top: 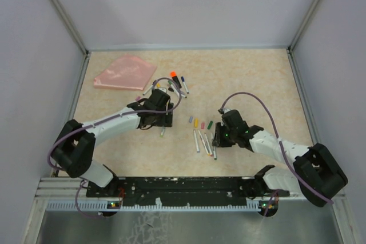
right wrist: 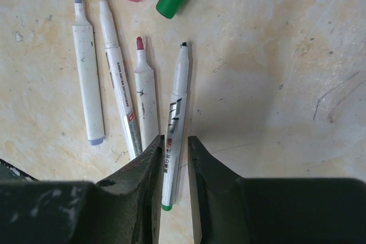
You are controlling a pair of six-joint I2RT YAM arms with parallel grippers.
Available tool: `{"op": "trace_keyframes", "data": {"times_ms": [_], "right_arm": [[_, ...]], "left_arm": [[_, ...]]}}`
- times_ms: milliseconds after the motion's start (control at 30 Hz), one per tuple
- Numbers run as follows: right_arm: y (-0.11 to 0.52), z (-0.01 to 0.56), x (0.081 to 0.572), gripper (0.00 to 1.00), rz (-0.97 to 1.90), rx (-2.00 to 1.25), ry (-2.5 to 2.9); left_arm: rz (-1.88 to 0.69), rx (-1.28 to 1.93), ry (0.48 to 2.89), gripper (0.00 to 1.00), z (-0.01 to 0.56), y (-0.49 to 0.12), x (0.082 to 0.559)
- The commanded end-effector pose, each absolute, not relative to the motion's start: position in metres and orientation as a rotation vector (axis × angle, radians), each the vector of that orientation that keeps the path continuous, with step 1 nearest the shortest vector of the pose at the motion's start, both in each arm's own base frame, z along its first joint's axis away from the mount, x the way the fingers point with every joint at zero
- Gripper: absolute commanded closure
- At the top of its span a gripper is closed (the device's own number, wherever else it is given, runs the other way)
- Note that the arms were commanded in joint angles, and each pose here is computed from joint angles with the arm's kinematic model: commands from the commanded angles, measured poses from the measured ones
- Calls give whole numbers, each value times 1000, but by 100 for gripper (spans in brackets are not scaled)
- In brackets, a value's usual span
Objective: Open the pen caps
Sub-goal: Place the pen at the center of the board, then pick up the pen from the center of the board.
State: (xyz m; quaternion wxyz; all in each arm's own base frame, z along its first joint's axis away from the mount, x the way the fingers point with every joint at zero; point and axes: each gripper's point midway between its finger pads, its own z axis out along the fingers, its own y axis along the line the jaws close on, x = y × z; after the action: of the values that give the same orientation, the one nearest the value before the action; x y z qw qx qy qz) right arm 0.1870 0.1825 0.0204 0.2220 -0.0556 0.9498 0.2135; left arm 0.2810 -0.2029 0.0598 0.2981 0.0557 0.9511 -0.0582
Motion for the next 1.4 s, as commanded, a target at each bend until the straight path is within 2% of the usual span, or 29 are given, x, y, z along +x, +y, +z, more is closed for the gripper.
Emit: {"op": "trace_keyframes", "data": {"times_ms": [0,567,833,1033,1133,1300,1367], "right_arm": [[189,49,204,78,618,-170,2516],[191,118,213,77,703,-145,2301],[195,157,217,77,778,-137,2144],[201,173,217,77,849,-149,2052],[207,184,216,72,902,-166,2005],[214,200,214,58,961,-199,1939],[217,206,212,57,988,-213,1915]], "left_arm": [[-169,174,2547,21,62,-210,286],[-30,232,2677,44,26,-209,288],[-8,239,2708,61,14,-206,284],[-1,247,2718,70,10,-206,282],[-12,251,2712,78,13,-207,283],[-49,265,2687,99,25,-212,287],[-75,265,2669,100,33,-215,289]]}}
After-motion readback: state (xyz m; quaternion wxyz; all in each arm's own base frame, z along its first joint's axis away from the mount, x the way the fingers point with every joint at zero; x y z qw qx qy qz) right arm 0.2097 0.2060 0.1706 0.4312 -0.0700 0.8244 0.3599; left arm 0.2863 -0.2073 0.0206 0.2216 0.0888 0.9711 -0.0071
